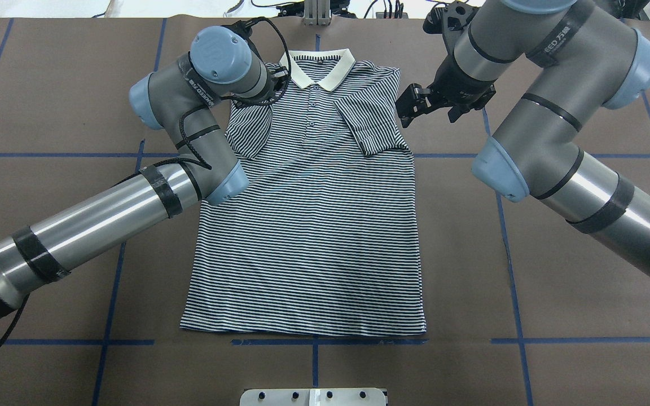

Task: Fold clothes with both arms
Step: 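Grasp the sleeve nearest the left gripper and fold it inward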

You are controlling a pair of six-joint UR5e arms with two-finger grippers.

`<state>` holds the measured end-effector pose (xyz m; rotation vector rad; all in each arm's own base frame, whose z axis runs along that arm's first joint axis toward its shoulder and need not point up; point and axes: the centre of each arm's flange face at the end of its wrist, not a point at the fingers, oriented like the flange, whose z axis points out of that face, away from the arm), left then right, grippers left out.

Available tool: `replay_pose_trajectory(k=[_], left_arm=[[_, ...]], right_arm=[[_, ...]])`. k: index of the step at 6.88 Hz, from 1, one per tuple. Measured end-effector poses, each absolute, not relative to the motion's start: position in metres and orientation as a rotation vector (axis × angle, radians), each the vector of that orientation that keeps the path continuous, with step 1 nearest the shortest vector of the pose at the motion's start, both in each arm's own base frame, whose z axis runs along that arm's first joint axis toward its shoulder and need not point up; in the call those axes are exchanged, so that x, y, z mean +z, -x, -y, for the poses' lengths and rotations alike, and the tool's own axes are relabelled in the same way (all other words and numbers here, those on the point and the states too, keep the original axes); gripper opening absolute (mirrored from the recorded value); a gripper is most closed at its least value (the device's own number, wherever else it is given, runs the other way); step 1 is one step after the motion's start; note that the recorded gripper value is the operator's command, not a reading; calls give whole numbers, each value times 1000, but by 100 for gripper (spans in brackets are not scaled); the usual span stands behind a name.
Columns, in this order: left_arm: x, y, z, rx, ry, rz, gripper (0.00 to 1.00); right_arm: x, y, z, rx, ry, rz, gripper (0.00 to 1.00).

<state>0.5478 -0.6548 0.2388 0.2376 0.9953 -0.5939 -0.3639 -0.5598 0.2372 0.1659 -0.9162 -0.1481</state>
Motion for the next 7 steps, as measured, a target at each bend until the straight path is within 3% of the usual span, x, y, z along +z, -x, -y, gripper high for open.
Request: replay_pose_trajectory(k=[4,7], left_arm=[[211,-530,637,-496,-268,-1060,100],[223,-478,576,-361,-202,-1014,100]], right_arm=[[265,363,551,-92,-180,901,100],[276,396,465,75,-163,868,100]])
